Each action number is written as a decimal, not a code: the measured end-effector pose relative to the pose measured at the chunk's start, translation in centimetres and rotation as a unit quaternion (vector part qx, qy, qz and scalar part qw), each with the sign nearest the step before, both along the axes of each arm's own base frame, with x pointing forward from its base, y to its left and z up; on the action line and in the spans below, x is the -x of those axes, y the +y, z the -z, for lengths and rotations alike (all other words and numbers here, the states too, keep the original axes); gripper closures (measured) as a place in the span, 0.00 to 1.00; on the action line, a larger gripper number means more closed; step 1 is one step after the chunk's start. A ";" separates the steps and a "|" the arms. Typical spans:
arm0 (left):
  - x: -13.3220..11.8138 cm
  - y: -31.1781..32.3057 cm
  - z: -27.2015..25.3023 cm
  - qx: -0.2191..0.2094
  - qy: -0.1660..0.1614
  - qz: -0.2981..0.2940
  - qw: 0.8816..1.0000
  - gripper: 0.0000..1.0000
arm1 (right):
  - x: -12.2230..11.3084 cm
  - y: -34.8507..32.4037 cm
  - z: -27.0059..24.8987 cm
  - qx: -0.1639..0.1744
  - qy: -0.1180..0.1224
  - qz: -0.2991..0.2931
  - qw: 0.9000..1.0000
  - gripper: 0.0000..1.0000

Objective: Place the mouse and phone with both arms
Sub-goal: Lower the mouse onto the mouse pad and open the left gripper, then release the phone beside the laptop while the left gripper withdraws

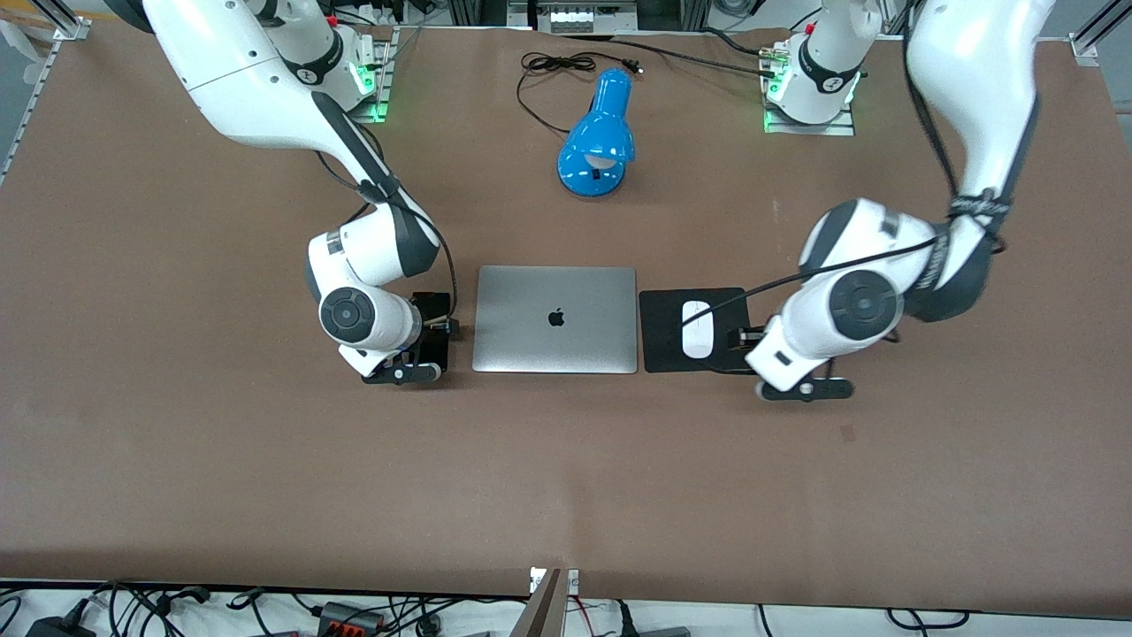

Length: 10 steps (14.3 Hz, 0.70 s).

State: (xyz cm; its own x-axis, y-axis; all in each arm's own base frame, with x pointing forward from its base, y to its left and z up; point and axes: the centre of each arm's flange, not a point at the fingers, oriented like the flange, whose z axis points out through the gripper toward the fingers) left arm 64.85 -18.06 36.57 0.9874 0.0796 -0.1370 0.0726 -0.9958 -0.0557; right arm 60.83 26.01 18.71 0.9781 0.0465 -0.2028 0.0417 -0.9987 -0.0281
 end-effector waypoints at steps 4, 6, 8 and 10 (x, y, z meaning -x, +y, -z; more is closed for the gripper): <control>0.8 4.9 -9.0 -0.017 -0.032 -0.027 0.999 0.00 | -2.6 -0.9 -6.9 -0.006 -0.041 0.011 0.999 0.00; 1.7 7.1 -13.4 -0.019 -0.055 -0.047 0.997 0.00 | -3.6 -2.5 -12.5 -0.005 -0.058 0.022 0.998 0.00; 2.8 9.4 -17.2 -0.021 -0.072 -0.064 0.995 0.00 | -4.7 -5.2 -18.6 -0.003 -0.071 0.040 0.997 0.00; 3.7 10.9 -18.9 -0.022 -0.070 -0.042 0.996 0.00 | -5.6 -9.0 -24.1 0.001 -0.071 0.064 0.995 0.00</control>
